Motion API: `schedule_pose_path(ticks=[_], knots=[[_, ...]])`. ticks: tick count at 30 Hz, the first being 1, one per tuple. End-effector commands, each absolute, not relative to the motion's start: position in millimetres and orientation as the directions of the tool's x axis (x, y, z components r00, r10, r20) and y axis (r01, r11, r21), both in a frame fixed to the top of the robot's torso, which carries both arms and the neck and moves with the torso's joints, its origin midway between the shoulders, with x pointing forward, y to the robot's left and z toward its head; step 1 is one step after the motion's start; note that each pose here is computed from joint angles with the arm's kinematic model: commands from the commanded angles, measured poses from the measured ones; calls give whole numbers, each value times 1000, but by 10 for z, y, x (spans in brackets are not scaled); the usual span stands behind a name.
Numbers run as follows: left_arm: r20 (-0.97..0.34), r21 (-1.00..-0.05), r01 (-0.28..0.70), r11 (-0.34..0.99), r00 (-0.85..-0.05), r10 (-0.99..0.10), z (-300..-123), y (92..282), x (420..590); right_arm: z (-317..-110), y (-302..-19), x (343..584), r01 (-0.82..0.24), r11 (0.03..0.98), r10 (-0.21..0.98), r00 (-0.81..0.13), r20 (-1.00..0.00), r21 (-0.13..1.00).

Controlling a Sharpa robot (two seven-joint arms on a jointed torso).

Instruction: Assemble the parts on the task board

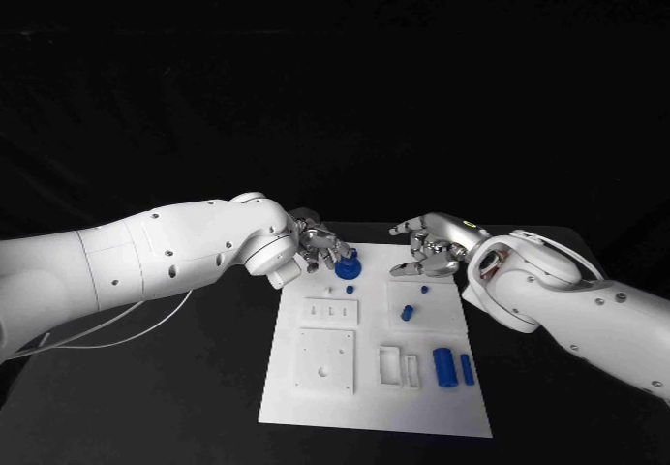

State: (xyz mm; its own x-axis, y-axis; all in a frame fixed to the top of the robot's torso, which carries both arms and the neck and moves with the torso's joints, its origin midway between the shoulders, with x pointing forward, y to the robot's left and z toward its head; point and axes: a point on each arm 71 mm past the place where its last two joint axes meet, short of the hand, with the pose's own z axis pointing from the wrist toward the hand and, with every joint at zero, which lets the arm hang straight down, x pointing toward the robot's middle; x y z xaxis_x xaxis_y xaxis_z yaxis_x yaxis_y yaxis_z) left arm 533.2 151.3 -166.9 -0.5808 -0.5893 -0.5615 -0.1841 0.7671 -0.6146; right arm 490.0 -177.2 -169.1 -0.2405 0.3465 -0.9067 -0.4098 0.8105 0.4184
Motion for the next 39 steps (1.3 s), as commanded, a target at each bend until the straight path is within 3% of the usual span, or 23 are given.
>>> schedule_pose_path(ticks=[1, 8, 17, 27, 39], knots=[[-582, -585, -183, 790, -583, -567, -1708, 1571, 5308, -1674, -1864, 4851, -417, 780, 367, -300, -880, 467], [-591, -562, -203, 802, -580, -560, -1825, 1690, 5238, -1482, -2238, 4979, -319, 779, 510, -177, -842, 540], [-611, -568, -207, 797, -542, -577, -2039, 1684, 5116, -1301, -2549, 5308, -213, 757, 627, -29, -778, 618], [-624, -568, -213, 795, -518, -585, -2350, 1625, 4951, -1260, -2739, 5588, -138, 748, 662, 78, -746, 649], [-618, -539, -198, 819, -567, -544, -2536, 1545, 4836, -1226, -2787, 5651, -134, 762, 647, 110, -754, 634]])
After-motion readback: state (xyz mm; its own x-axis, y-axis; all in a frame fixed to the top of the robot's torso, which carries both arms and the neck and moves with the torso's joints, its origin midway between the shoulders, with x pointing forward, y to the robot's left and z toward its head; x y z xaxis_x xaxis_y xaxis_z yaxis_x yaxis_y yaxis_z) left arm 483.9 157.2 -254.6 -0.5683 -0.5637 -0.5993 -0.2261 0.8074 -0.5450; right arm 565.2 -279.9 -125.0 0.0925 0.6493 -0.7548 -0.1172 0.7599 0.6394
